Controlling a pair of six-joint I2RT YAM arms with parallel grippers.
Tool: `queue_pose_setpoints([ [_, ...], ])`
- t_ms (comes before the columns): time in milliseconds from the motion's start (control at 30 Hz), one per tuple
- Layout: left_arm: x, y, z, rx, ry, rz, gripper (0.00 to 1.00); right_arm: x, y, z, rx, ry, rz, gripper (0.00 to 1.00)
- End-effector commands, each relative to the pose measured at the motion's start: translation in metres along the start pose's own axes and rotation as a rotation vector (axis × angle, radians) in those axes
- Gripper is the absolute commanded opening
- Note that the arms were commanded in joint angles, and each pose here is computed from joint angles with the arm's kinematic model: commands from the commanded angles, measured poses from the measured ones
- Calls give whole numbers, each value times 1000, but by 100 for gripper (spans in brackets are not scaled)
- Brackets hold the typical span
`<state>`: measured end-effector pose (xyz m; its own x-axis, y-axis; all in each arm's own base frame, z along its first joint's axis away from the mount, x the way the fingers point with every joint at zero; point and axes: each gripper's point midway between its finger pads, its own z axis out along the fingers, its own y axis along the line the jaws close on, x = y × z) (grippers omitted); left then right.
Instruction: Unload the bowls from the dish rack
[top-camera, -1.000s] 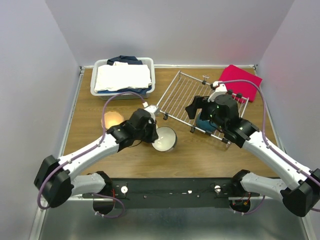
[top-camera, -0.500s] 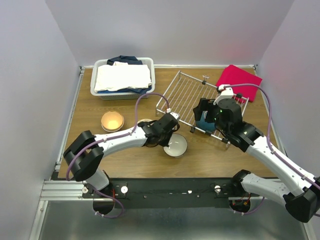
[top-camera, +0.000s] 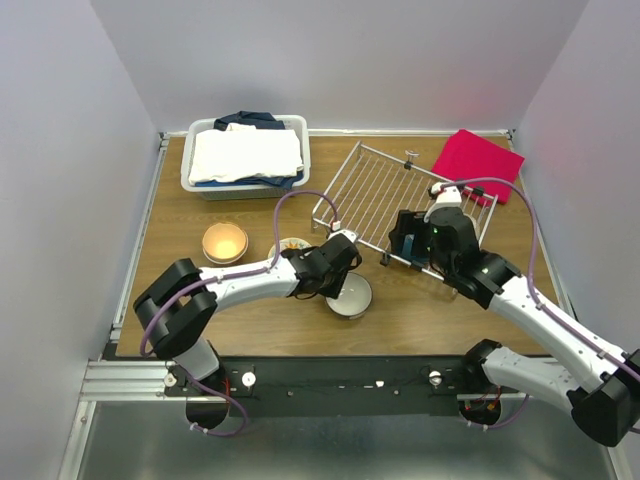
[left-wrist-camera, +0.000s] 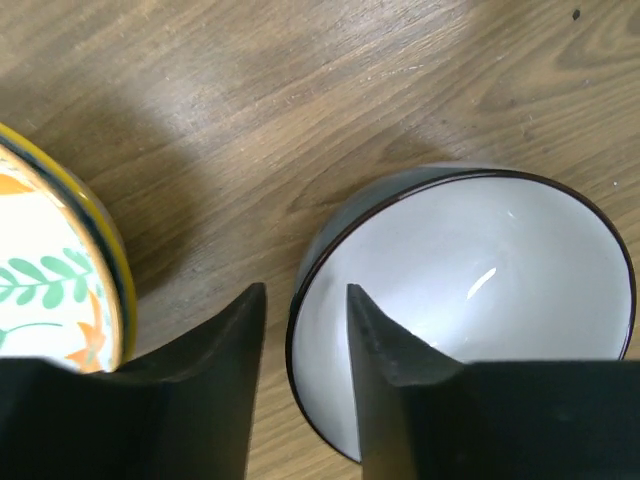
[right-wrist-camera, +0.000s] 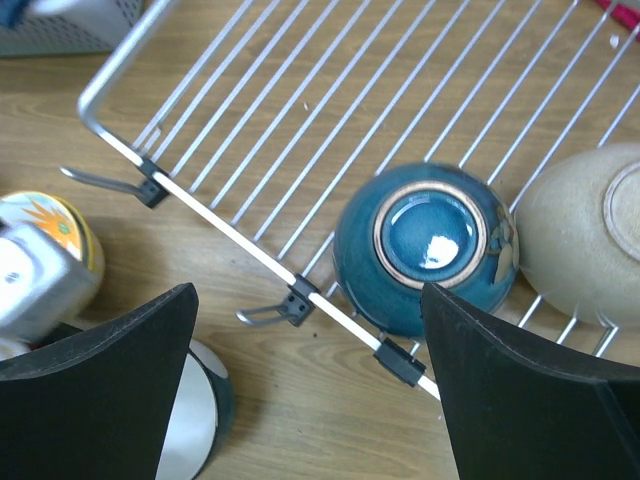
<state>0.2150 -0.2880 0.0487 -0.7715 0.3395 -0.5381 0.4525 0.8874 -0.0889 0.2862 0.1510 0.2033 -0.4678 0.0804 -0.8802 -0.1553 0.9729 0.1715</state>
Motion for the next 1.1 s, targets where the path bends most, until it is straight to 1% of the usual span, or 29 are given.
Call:
queue_pose_setpoints([
  [0,-22,-1,-17,5,-111,-48,53,28,-8,8,32,67,-1,100],
  [67,-26,-1,-23,11,-136,-59,63,32,-7,12,29,71,-1,100],
  [100,-33,0,-32,16,-166,-71,64,33,-7,13,27,73,0,100],
  [133,-36,1,-36,17,-183,-81,71,37,-7,15,31,83,0,100],
  [200,-47,5,-53,15,-243,-100,78,40,-7,18,31,86,7,100],
  [233,-50,8,-59,10,-262,-105,85,43,-7,20,36,98,5,100],
  [300,-60,14,-77,3,-322,-122,93,49,-8,23,47,114,12,100],
  [333,-63,21,-82,-26,-346,-131,99,50,-10,24,52,117,18,100],
  [500,-75,48,-117,-95,-444,-142,99,60,-22,27,120,148,54,100],
  [567,-74,61,-123,-140,-475,-142,99,63,-28,27,146,160,71,100],
  [600,-77,67,-132,-149,-507,-142,99,66,-31,27,154,165,74,100],
  [667,-71,84,-134,-205,-526,-150,99,69,-35,29,159,172,98,100],
  [700,-73,89,-143,-207,-559,-160,99,71,-35,31,158,175,104,100],
  [733,-67,97,-143,-228,-562,-157,99,72,-36,32,151,179,113,100],
  [800,-67,107,-156,-243,-618,-171,99,73,-36,37,144,170,129,100],
  [833,-62,112,-156,-260,-624,-163,99,76,-37,42,144,185,136,100],
  [900,-59,123,-167,-279,-667,-179,99,71,-35,49,125,172,148,100],
  [933,-53,128,-165,-293,-666,-176,99,72,-35,55,115,184,153,100],
  [967,-51,132,-167,-305,-676,-176,99,66,-33,60,100,164,145,100],
  [1000,-50,136,-174,-306,-704,-188,99,63,-33,64,96,162,141,100],
  [1033,-43,142,-171,-329,-699,-184,99,53,-31,69,88,146,143,100],
  [1067,-41,145,-173,-338,-706,-186,99,52,-31,78,89,151,127,100],
])
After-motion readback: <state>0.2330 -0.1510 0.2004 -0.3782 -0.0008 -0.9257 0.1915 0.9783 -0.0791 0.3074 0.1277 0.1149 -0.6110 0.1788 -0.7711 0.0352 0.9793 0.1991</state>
